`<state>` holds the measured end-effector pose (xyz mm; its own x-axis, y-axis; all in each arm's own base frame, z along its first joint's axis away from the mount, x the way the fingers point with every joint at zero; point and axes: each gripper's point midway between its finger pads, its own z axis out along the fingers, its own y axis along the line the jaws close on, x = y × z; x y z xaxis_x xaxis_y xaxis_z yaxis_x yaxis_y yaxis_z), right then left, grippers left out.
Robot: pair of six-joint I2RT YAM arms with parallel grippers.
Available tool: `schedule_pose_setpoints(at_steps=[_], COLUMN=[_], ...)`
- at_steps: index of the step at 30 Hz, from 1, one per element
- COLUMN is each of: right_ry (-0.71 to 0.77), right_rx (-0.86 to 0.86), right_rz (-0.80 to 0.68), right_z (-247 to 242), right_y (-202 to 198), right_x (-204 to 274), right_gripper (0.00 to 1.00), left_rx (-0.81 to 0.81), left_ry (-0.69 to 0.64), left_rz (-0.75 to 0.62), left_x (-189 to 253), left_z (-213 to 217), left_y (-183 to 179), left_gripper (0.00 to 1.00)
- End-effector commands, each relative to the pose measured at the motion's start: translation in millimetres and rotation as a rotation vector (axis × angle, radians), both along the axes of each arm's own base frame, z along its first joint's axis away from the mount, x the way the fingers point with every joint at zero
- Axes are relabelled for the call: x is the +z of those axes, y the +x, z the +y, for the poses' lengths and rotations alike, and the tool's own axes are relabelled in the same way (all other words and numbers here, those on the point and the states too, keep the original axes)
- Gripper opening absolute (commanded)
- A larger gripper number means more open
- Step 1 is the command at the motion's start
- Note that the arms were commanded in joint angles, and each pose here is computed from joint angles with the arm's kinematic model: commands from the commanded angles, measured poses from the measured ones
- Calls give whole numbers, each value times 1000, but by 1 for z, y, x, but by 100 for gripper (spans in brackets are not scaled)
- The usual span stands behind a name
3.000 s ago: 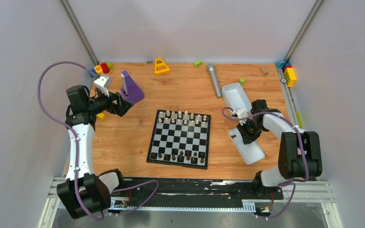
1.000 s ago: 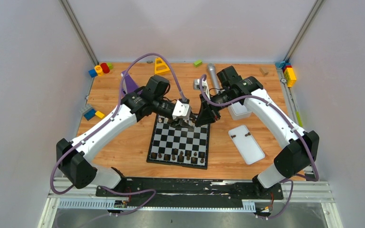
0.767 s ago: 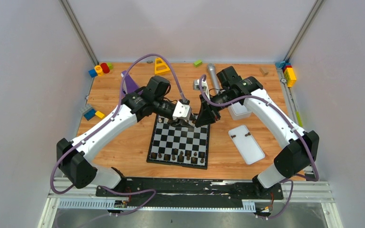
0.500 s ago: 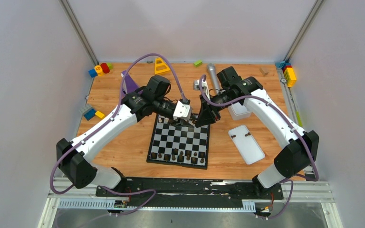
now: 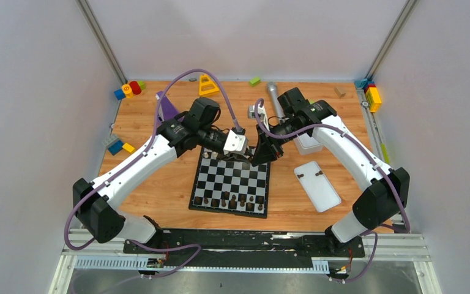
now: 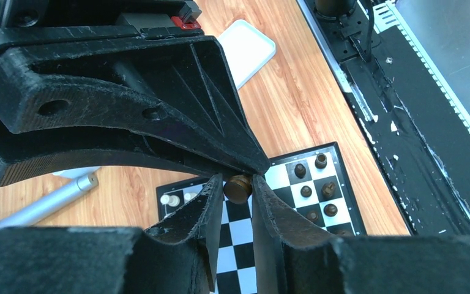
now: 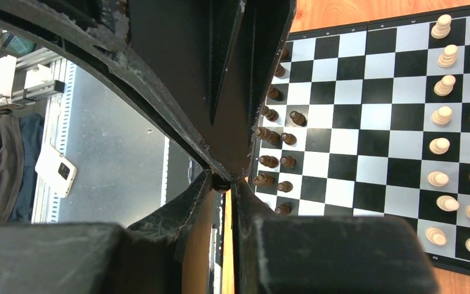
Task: Set up the chess pieces on the board
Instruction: Place the chess piece on the chessboard.
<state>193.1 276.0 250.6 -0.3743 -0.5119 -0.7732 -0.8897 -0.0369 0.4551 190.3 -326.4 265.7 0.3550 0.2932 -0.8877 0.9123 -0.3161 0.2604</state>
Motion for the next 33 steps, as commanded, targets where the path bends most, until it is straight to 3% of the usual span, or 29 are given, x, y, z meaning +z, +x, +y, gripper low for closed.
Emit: schedule_pose_setpoints(at_steps=[1, 28, 33], right_ry=[24, -9, -13], right_rx=[16, -22, -32], right_rz=[-11, -19, -19], right_z=[5, 6, 5], right_y=[1, 13, 15], right_x=[4, 6, 6], right_gripper=[9, 10, 16], left_rx=[-26, 5, 29], left_ry=[-28, 0, 11], left_rz=[-14, -23, -18], left_x=[8, -7, -9], left_z=[-4, 15, 16], left_y=[-4, -17, -15], left_gripper=[30, 5, 0])
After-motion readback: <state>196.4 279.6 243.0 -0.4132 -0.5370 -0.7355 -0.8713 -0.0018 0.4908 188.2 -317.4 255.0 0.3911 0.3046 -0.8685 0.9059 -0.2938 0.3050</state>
